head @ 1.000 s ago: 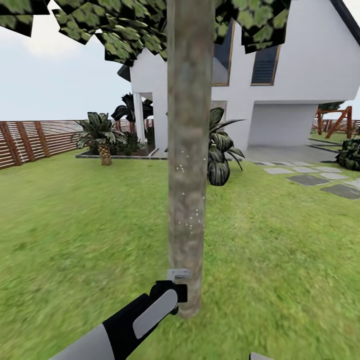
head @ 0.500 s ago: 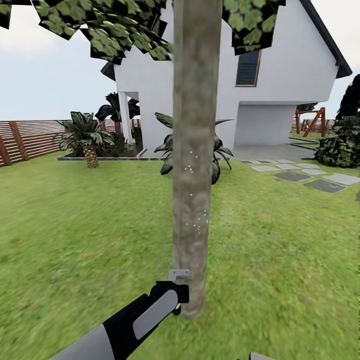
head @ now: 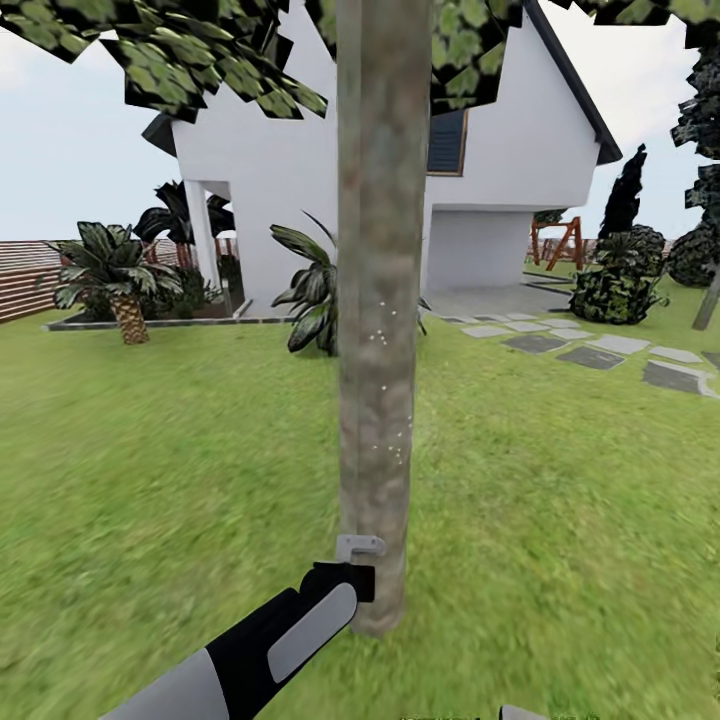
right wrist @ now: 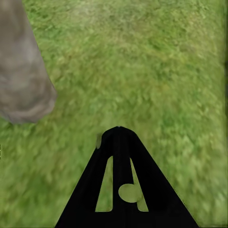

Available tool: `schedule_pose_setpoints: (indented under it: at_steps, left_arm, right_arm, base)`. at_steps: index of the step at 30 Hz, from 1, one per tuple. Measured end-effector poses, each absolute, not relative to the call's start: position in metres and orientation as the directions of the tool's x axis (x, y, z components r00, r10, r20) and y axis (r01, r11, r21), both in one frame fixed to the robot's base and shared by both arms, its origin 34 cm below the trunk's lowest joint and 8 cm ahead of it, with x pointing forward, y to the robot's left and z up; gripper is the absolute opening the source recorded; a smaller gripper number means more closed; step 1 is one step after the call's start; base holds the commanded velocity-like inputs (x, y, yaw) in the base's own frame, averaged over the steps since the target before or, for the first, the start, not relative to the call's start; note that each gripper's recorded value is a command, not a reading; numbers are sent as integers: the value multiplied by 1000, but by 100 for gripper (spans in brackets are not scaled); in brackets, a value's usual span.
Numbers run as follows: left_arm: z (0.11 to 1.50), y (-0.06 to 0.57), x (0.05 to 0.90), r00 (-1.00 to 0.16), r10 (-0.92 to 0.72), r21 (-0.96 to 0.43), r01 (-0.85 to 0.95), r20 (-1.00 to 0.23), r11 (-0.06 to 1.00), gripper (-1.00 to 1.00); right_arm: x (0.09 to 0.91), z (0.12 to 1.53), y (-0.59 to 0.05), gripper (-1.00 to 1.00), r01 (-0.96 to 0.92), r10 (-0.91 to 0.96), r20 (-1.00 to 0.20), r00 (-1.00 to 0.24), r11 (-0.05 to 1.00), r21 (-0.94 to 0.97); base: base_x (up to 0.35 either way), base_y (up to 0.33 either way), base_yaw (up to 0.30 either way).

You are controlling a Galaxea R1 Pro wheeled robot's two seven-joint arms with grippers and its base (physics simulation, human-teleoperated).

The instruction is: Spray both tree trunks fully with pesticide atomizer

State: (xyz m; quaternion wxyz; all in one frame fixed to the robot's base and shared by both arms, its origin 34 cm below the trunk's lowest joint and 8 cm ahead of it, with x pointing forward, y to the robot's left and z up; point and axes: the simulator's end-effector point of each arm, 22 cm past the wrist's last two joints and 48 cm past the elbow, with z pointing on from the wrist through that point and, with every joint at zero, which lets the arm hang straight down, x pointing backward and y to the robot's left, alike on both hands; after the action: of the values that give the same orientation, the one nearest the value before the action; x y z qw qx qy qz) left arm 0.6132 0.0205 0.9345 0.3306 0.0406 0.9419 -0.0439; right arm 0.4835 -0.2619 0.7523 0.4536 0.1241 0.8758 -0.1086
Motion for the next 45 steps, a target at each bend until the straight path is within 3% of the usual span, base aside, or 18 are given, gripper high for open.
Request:
schedule_pose_setpoints:
  at_steps: [20,31,45]
  left_arm:
    - [934,20,612,-782,54,-58,114,-620,992,-100]
    - [932,11,608,-793,77,-85,161,-605,983,-100]
    - [932,10,608,-793,82,-82,164,-604,983,-100]
  right_arm:
    - [483,752,-261,-100,315,118,-821,-558,946,-77]
    - [483,752,-260,-100,311,117,-821,-559,947,-77]
    - [483,752,-261,-100,314,118,-821,-558,946,-77]
  base:
    - [32,350,-286]
    - [121,350,-91]
    - [24,350,-266]
